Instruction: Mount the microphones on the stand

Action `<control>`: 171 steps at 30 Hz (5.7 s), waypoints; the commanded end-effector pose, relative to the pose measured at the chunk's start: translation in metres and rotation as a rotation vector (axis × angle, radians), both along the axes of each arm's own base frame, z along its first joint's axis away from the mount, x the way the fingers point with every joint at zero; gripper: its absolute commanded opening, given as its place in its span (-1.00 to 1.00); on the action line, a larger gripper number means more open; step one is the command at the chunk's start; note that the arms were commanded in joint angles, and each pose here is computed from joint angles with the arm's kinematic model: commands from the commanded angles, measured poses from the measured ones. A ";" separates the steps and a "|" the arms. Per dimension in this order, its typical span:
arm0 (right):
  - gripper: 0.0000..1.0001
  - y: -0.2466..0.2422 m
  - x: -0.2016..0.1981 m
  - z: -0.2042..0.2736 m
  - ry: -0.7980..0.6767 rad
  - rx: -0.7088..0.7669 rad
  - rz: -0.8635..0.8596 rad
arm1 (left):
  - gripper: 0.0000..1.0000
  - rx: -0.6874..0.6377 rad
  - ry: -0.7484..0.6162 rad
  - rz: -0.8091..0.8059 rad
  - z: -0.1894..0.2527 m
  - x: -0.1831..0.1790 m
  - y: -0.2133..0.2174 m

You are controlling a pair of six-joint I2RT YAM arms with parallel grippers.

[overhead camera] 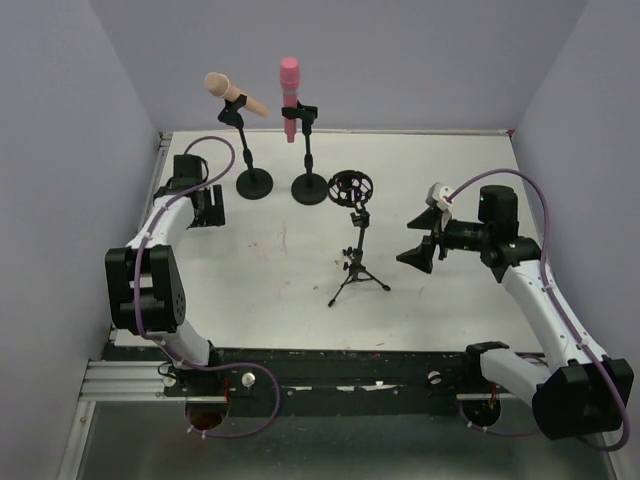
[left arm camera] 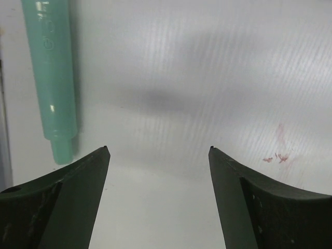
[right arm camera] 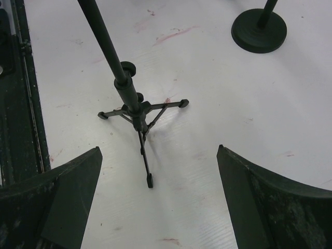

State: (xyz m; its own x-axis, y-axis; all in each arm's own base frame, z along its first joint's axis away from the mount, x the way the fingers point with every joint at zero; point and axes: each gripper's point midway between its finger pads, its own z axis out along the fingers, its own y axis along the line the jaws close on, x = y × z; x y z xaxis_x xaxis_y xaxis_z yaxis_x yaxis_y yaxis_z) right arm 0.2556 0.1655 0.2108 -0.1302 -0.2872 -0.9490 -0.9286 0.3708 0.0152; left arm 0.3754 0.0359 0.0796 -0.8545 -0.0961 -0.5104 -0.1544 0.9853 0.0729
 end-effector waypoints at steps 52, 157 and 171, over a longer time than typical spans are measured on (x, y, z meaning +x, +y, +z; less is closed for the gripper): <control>1.00 -0.003 -0.014 -0.016 0.213 0.127 0.179 | -0.11 0.516 -0.016 0.351 0.049 0.053 0.214; 1.00 -0.003 -0.037 0.005 0.245 0.197 0.314 | -0.90 0.365 0.186 0.161 -0.013 0.052 0.221; 0.99 -0.004 -0.038 0.013 0.207 0.182 0.315 | -0.52 0.117 -0.244 0.317 0.084 0.022 0.153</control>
